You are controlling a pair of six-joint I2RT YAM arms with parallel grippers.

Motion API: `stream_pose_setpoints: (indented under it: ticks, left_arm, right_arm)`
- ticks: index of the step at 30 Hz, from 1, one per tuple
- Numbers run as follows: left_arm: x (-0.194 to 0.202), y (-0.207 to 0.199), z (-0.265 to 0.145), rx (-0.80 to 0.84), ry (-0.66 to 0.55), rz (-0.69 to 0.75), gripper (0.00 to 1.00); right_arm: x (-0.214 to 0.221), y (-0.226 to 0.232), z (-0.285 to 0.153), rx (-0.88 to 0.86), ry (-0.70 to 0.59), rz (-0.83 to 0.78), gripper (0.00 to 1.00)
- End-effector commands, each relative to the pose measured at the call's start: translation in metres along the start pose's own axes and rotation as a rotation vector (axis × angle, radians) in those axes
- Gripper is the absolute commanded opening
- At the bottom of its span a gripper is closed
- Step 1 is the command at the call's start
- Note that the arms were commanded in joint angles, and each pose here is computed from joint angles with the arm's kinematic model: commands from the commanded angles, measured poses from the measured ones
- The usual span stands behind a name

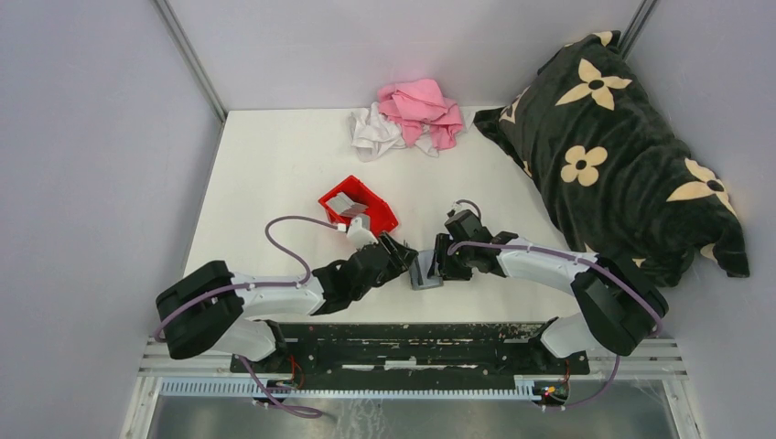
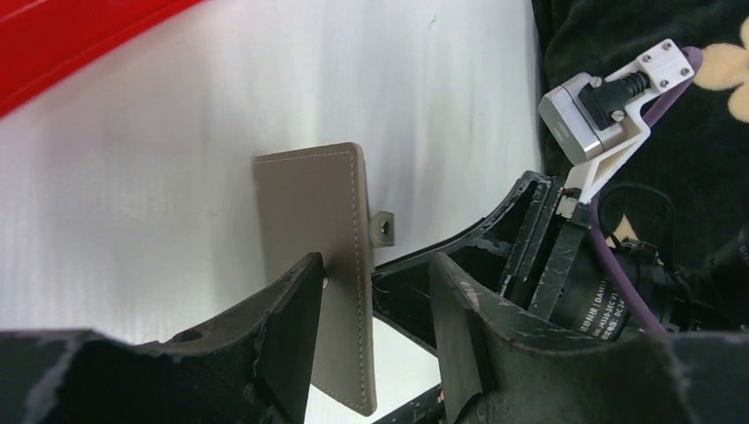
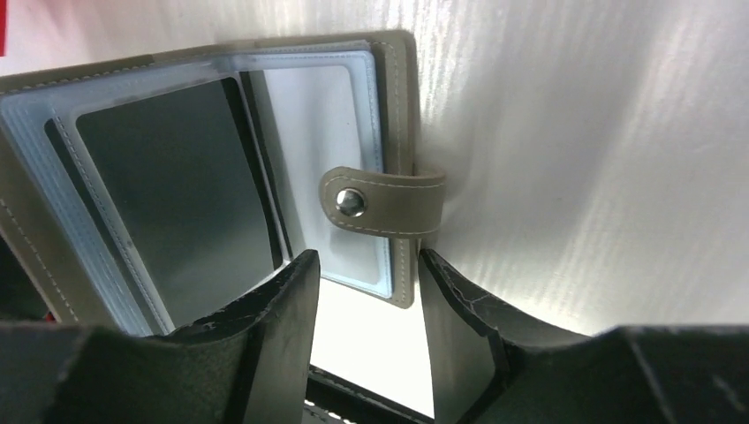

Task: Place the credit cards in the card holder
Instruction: Close the card holder at the center of the board.

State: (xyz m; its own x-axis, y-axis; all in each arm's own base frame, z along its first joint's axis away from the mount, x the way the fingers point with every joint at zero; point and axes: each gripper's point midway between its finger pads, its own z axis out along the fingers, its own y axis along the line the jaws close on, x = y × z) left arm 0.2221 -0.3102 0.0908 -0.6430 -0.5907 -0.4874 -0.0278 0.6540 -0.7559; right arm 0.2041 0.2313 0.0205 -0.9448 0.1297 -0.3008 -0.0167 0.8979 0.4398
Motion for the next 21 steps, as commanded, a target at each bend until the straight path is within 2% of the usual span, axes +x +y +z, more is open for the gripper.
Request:
stream_pose_setpoints:
  ticks: [1,9,21]
  left_arm:
    - [-0.001,-0.032,0.005,0.077,-0.006,0.034,0.54]
    - [0.008,-0.038,0.014,0.077,0.016,0.049,0.54]
    - [0.015,-0.032,0.020,0.055,0.030,0.064,0.54]
  right_arm:
    - [-0.009,-0.020,-0.009,0.121,-0.031,-0.096,0.53]
    - [-0.022,-0.025,-0.012,0.209,-0.056,-0.207,0.57]
    - [-0.046,-0.016,-0.011,0.217,-0.136,-0.282,0.60]
